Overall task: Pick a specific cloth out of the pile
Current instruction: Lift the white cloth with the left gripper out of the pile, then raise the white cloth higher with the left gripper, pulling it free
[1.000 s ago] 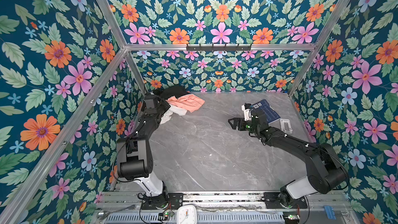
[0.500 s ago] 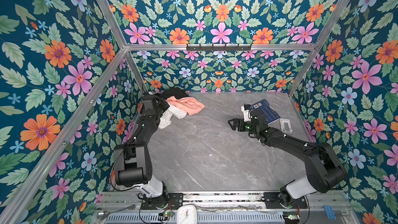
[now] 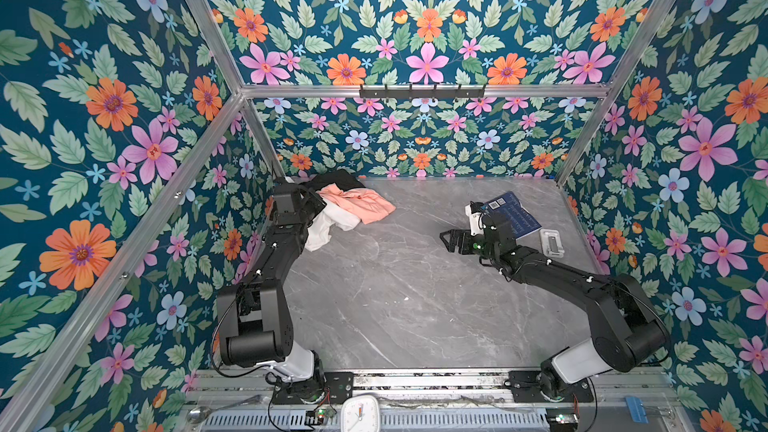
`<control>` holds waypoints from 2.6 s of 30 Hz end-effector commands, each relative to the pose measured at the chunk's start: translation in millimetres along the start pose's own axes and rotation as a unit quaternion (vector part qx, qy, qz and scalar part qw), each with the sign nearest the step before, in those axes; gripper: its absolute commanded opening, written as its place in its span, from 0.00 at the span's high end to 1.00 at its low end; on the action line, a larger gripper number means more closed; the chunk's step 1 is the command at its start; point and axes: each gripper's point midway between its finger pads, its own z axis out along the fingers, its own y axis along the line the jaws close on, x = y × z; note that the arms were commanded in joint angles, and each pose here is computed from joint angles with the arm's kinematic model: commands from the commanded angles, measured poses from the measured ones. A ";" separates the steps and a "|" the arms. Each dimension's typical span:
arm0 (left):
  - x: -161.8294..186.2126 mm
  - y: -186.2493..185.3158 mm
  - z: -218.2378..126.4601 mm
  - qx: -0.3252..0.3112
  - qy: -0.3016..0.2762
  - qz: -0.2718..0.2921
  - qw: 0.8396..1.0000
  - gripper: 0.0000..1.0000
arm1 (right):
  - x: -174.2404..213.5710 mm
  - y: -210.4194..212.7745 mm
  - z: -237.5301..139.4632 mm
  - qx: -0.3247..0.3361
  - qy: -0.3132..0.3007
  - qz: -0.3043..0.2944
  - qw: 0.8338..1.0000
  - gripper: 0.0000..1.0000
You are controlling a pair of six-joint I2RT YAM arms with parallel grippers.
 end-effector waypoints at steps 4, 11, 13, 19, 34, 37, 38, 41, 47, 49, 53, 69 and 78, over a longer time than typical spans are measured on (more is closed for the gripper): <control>-20.4 -17.6 -9.6 0.023 -0.035 0.015 0.999 1.00 | -3.3 2.7 1.7 -0.003 -0.007 -0.002 1.000 0.01; -35.0 -30.9 -17.6 0.031 -0.050 0.024 0.998 1.00 | -5.1 5.5 2.7 -0.005 -0.008 -0.003 1.000 0.01; -39.2 -34.4 -19.4 0.033 -0.054 0.026 0.998 1.00 | -5.5 6.1 3.3 -0.005 -0.007 -0.004 1.000 0.01; -47.9 -39.2 -22.5 0.030 -0.063 0.028 0.997 1.00 | -9.2 7.9 4.2 -0.007 -0.008 -0.007 1.000 0.01; -72.4 -81.7 -35.8 0.047 -0.025 0.036 0.998 1.00 | -9.6 9.8 6.6 -0.011 -0.007 -0.009 1.000 0.01; -74.9 -87.9 -39.4 0.048 -0.017 0.043 0.998 1.00 | -7.7 8.7 7.1 -0.010 -0.006 -0.006 1.000 0.01; -74.1 -86.6 -39.7 0.044 -0.014 0.044 0.998 1.00 | -7.1 9.3 7.3 -0.011 -0.005 -0.007 1.000 0.01; -71.6 -83.7 -39.8 0.037 -0.007 0.048 0.998 1.00 | -5.2 9.1 8.3 -0.011 -0.004 -0.007 1.000 0.01; -74.6 -84.3 -38.7 0.039 -0.014 0.050 0.998 1.00 | -3.7 10.7 9.2 -0.013 -0.002 -0.008 1.000 0.01; -76.1 -85.5 -36.6 0.042 -0.016 0.050 0.998 1.00 | -3.6 11.2 8.6 -0.012 -0.002 -0.008 1.000 0.01; -77.3 -86.3 -32.9 0.045 -0.019 0.049 0.998 1.00 | -3.8 10.9 6.5 -0.011 -0.004 -0.008 1.000 0.01; -91.8 -98.0 -37.8 0.059 -0.044 0.054 0.996 1.00 | -5.5 15.1 5.8 -0.015 -0.005 -0.011 1.000 0.01; -102.4 -104.4 -30.9 0.064 -0.054 0.056 0.995 1.00 | -6.7 16.6 4.1 -0.014 -0.006 -0.014 1.000 0.01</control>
